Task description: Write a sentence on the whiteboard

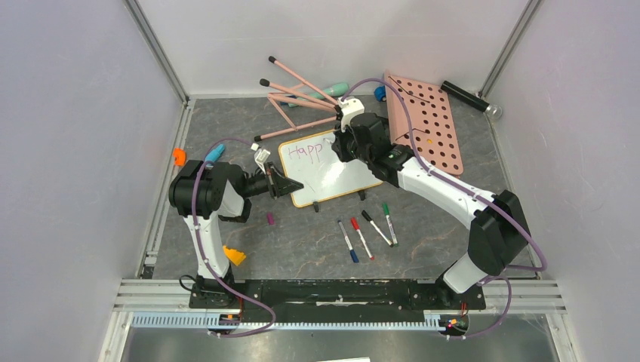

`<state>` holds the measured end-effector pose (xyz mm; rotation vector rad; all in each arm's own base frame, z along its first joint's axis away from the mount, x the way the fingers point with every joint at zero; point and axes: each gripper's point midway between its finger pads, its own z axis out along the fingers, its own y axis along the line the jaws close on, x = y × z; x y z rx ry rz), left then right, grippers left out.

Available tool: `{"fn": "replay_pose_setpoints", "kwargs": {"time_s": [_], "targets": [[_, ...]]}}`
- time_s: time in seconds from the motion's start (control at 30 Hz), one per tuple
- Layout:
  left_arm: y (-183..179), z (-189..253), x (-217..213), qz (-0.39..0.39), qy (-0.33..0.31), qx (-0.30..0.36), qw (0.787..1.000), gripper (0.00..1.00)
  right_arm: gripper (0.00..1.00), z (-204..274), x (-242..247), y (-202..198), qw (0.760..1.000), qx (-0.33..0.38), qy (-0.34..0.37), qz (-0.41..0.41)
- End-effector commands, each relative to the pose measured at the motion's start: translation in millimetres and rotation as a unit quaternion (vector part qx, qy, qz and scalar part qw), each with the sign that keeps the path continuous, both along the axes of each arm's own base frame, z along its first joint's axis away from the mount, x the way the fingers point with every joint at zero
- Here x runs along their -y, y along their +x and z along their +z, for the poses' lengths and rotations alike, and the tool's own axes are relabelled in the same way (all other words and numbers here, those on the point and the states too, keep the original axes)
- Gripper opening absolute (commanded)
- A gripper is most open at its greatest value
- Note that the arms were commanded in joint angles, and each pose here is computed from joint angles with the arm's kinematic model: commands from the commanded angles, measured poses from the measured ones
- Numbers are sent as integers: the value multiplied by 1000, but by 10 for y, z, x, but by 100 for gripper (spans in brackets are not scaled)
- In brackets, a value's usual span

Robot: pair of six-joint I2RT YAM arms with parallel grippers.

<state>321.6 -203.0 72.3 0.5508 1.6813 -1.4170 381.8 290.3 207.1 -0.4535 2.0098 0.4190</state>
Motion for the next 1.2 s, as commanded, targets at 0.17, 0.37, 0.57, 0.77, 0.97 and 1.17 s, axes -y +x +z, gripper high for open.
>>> {"fn": "replay_pose_setpoints", "kwargs": {"time_s": [0.17, 0.37, 0.57, 0.77, 0.97, 1.17], "targets": [[70, -105, -30, 15, 31, 85, 996, 8, 0, 436, 18, -34, 998, 58, 39, 12], [74, -108, -33, 16, 31, 84, 996, 8, 0, 318, 40, -89, 998, 48, 29, 20], [73, -105, -34, 17, 31, 85, 996, 8, 0, 176, 16, -102, 999, 31, 19, 26], [72, -104, -33, 17, 31, 84, 996, 8, 0, 83, 11, -91, 999, 21, 15, 24], [72, -101, -34, 17, 31, 85, 996, 8, 0, 27, 2, -46, 1000, 16, 6, 20], [73, -101, -33, 17, 31, 86, 996, 8, 0, -5, -9, -8, 1000, 14, 2, 16]]}}
